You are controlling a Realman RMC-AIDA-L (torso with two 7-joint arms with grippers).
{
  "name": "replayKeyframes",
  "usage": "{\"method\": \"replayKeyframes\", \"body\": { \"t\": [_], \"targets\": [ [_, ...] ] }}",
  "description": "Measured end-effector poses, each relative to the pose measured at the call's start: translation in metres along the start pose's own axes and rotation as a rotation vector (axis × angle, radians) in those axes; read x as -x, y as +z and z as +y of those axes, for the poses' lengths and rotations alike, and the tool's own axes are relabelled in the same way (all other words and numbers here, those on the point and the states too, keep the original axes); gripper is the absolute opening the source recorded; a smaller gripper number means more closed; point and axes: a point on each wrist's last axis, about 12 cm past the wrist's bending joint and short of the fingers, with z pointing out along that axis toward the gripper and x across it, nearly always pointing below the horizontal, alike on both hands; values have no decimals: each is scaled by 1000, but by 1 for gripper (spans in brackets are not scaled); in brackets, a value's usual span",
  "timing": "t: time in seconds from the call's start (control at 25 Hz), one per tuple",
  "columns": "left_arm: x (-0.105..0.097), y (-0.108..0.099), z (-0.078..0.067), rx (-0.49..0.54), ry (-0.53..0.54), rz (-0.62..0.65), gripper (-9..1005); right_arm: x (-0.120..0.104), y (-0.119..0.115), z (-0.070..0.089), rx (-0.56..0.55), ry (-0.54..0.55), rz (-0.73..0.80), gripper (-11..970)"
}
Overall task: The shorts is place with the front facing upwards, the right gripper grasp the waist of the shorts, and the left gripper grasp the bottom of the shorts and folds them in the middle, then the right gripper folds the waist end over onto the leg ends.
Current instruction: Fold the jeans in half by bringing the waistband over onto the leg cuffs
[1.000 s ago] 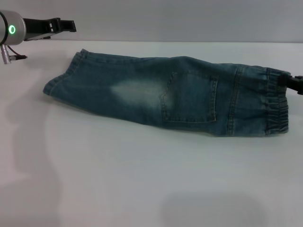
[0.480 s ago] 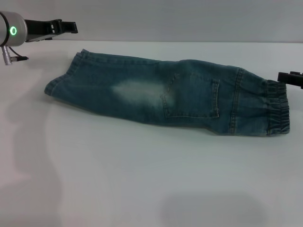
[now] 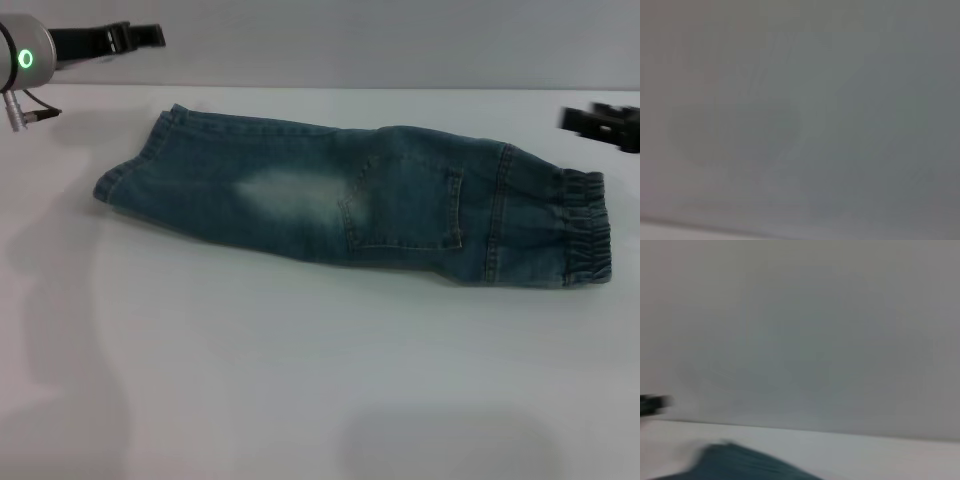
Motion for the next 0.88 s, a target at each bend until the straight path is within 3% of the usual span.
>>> {"method": "replayKeyframes", "body": {
  "t": [0.16,0.32,0.52,0.88],
  "targets": [
    [0,-5,-2,-84,-14,-108,845,-2,26,25,118,-45,39,571],
    [-2,-8,-1,-139,-11,-181,845,-17,43,34,153,-32,95,571],
    [-7,-7,-7,-199,13,-243,845,-33,44,28,105,-14,123,570],
    [-12,-5,-10,-240,21,-306,846,-54,20,4,-43,30,119,570]
  ]
}}
